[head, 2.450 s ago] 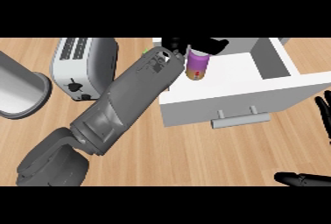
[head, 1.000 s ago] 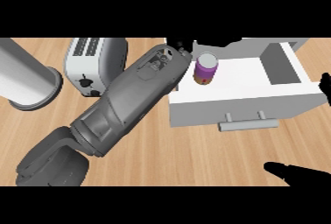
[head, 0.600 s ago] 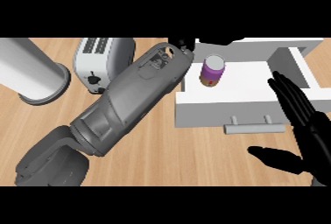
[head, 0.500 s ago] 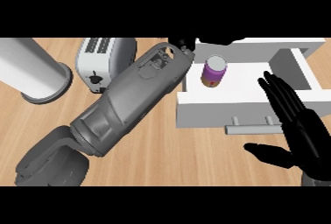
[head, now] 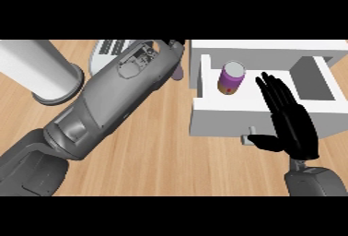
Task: Pick up the can, place it into the drawer and close the drawer
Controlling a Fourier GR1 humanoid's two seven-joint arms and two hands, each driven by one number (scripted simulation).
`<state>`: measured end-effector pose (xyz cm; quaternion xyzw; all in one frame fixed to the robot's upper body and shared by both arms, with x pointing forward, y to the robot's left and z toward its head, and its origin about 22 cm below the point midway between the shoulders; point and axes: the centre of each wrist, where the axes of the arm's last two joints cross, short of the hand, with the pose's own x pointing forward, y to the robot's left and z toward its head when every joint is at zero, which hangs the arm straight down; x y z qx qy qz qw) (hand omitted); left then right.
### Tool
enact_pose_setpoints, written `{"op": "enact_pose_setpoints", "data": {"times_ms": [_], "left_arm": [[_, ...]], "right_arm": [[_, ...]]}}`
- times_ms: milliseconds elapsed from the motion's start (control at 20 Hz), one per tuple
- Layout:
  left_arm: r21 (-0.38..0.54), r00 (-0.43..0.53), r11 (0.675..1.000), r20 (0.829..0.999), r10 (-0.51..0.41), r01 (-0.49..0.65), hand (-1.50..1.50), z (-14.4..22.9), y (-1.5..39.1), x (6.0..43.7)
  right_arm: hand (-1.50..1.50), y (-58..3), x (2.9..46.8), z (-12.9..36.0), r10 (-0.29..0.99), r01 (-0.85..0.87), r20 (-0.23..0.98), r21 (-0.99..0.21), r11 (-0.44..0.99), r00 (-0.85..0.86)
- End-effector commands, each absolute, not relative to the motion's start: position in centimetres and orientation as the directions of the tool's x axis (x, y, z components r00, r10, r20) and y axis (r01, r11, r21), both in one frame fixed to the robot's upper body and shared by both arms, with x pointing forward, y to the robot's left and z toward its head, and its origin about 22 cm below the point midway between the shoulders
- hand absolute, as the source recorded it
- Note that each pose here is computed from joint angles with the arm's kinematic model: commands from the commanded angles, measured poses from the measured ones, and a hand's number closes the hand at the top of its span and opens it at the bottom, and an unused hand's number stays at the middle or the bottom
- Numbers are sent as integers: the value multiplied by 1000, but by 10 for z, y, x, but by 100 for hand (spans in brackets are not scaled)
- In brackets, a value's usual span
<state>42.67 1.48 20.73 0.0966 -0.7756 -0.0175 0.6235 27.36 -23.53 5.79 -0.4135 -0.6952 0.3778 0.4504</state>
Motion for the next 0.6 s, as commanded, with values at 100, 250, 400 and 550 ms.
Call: {"op": "enact_pose_setpoints", "data": {"times_ms": [100, 250, 400, 550], "left_arm": [[161, -191, 976, 964, -187, -144, -150, 200, 42, 421], [159, -201, 976, 962, -187, -147, -150, 220, 59, 421], [164, -196, 976, 962, -190, -141, -150, 221, 64, 418], [160, -199, 977, 962, -187, -143, -150, 233, 72, 416]], "right_arm": [[-150, -225, 296, 11, 931, 219, 306, -912, 347, -198], [-150, -233, 305, 2, 944, 237, 273, -920, 312, -184], [-150, -240, 327, 2, 953, 259, 252, -922, 288, -166], [-150, -227, 343, 4, 966, 265, 212, -933, 245, -149]]}}
